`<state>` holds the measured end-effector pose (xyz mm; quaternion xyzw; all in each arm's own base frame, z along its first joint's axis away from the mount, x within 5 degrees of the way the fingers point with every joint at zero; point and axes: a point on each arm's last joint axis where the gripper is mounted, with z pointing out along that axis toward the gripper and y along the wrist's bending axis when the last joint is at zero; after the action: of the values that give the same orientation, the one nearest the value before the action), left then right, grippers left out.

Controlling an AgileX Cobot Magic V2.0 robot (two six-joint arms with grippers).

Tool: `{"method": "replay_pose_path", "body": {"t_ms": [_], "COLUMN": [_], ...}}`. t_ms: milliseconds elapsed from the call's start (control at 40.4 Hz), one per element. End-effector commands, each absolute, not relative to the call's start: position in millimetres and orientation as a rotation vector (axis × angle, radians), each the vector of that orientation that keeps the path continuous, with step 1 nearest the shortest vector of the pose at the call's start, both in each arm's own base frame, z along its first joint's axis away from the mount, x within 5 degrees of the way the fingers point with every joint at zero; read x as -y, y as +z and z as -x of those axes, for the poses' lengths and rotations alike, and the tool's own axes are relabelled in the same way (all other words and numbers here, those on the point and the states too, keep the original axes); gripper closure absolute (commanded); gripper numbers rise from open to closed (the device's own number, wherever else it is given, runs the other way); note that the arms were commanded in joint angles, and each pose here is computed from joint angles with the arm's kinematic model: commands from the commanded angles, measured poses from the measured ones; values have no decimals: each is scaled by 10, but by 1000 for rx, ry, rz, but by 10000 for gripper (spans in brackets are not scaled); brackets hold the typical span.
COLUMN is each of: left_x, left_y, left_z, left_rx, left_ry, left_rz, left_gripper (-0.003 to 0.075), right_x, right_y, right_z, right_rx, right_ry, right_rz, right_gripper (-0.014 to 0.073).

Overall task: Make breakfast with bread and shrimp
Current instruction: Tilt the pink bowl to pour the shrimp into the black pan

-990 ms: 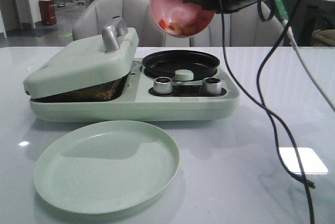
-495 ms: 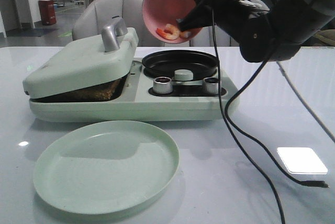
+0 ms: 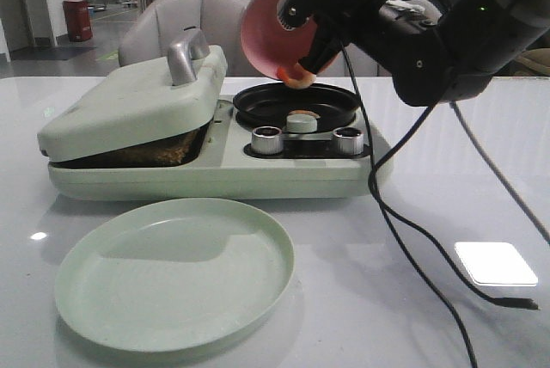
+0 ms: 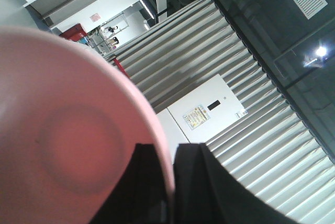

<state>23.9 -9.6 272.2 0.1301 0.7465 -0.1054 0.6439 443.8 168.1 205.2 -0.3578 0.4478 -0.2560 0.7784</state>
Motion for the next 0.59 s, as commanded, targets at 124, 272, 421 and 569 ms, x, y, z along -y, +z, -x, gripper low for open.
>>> {"method": "replay_pose_path", "body": {"t_ms": [124, 272, 421, 569], "left_x": [97, 97, 97, 97], "left_y": [2869, 2869, 2869, 2869], "left_z": [-237, -237, -237, -237], "left_rx": [-1607, -1607, -1607, -1607], "left_ry": [-262, -262, -262, -262], "left_rz": [-268, -268, -268, -268], "left_gripper": [621, 621, 621, 621], "right_x": [-1619, -1571, -1463, -1432], "right_y": [2585, 2596, 2610, 2757], "right_z": [-4335, -4354, -4414, -4404], "right_rx": [-760, -844, -1052, -1254], "right_ry": [-592, -443, -164, 48], "right_rz": [593, 476, 230, 142], "right_gripper": [626, 626, 626, 626]}}
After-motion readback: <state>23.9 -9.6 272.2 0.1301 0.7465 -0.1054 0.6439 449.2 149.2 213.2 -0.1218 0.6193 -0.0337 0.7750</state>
